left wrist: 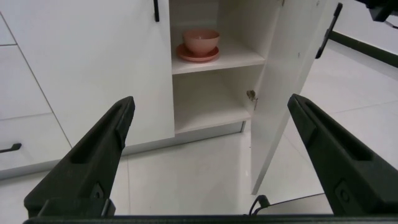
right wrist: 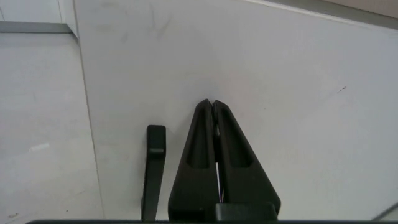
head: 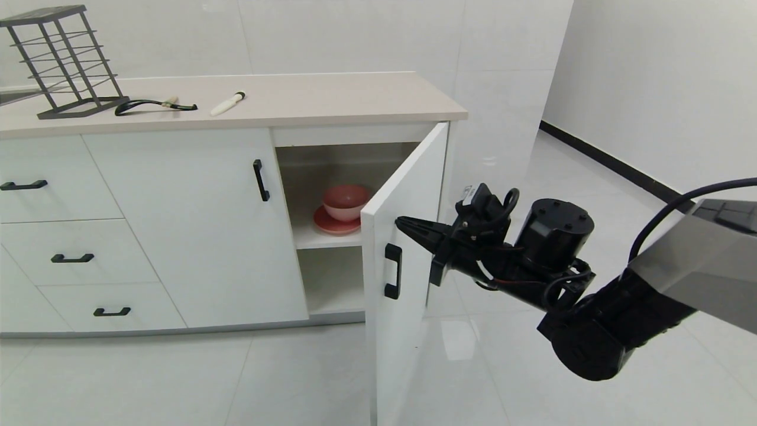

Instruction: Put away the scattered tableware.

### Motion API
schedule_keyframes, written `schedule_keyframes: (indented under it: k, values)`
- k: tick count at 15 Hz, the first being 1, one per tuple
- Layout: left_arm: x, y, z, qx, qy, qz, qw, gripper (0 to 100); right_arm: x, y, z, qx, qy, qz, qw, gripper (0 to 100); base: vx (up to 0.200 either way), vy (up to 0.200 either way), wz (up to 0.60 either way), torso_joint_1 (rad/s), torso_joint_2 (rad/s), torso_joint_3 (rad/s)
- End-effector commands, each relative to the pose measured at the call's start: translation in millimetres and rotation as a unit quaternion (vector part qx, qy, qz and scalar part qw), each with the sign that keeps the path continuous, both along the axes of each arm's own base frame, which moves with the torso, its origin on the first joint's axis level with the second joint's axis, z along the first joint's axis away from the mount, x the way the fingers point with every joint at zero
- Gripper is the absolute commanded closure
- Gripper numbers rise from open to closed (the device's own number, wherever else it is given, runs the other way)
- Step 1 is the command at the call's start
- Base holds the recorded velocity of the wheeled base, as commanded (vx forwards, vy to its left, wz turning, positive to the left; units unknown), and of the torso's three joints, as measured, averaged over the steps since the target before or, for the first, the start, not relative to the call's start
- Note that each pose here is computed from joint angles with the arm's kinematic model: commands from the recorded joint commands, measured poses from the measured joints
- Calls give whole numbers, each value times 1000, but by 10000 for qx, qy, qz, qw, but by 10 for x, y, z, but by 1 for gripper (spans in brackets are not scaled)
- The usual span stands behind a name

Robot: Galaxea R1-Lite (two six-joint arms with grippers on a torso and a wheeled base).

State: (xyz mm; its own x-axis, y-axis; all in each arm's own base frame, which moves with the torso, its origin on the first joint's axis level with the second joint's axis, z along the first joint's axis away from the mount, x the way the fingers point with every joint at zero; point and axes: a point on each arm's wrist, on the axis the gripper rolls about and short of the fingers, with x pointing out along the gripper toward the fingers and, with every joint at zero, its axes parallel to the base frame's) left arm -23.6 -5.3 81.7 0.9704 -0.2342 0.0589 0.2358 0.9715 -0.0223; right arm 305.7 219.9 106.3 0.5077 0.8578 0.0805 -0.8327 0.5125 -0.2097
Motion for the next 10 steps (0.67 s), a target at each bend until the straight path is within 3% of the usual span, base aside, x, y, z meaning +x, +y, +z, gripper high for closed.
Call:
schedule_keyframes:
  k: [1,5,10]
  values:
    - [1,0,1,-1,4,1,10000,0,63,57,-67,-10,10,10,10000,100,0,0,0,0,0,0]
    - [1,0,1,-1,4,1,10000,0,194,146,-185,8,-15,10,10000,100,0,0,0,0,0,0]
    - [1,0,1,-1,4,1,10000,0,469,322,-201,401,-194,-223,9988,100,0,0,0,0,0,0]
